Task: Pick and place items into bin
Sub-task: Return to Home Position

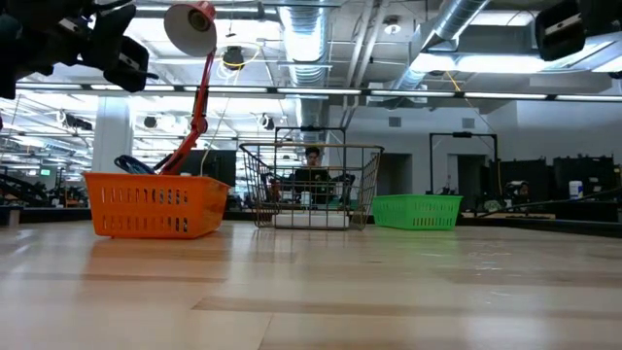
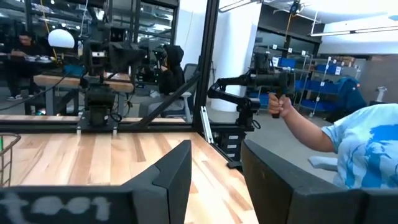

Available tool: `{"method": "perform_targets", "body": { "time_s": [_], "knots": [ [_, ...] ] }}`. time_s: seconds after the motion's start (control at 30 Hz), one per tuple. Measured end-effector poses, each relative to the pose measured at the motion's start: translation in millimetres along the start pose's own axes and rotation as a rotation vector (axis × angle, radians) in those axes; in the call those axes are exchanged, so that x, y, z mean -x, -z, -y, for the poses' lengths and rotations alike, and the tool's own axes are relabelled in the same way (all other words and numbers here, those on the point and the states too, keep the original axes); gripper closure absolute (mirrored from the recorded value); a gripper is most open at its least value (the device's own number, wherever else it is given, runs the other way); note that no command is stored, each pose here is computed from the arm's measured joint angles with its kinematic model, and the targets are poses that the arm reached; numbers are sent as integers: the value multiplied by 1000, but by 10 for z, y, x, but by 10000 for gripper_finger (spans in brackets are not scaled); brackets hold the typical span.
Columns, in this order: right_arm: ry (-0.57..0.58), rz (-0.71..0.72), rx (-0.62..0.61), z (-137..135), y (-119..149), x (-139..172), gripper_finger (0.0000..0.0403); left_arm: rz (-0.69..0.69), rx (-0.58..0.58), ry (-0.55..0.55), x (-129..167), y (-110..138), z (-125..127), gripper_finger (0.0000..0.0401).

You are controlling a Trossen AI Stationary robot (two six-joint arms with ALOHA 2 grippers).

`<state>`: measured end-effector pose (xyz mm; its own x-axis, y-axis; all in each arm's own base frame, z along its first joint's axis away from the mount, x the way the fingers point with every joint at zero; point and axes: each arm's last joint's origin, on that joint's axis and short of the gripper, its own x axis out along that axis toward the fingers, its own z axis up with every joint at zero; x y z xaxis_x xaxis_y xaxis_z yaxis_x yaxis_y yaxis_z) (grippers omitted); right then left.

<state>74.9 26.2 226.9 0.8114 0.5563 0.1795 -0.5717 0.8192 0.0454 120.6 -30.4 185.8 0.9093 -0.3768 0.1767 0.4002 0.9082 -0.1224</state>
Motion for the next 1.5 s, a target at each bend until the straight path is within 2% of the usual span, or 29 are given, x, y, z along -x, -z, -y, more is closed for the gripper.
{"method": "perform_targets", "body": {
  "time_s": [0.17,0.33,0.53,0.63,0.77,0.87,1.0,1.13,1.33,1.5],
  "knots": [
    [-58,15,-17,14,145,-29,294,91,-33,58,14,-94,30,273],
    [-108,19,-18,-1,137,-28,294,192,-89,156,97,-216,82,273],
    [-131,3,-24,-6,151,-27,294,293,-178,193,241,-317,136,273],
    [-131,4,-18,-6,151,-27,294,297,-192,152,294,-314,136,273],
    [-130,-4,-2,-5,160,-27,294,224,-165,57,313,-236,102,273],
    [-129,-7,5,-2,178,-30,294,193,-154,28,302,-205,87,273],
    [-124,-23,7,18,287,-42,294,177,-150,8,302,-188,79,273],
    [-126,-19,0,44,455,-55,294,165,-155,-77,298,-172,51,273],
    [-87,-18,8,55,458,-55,294,121,-160,-169,295,-126,17,273],
    [-56,-123,-3,72,569,-50,294,72,-154,-186,292,-79,5,273]
  ]
}}
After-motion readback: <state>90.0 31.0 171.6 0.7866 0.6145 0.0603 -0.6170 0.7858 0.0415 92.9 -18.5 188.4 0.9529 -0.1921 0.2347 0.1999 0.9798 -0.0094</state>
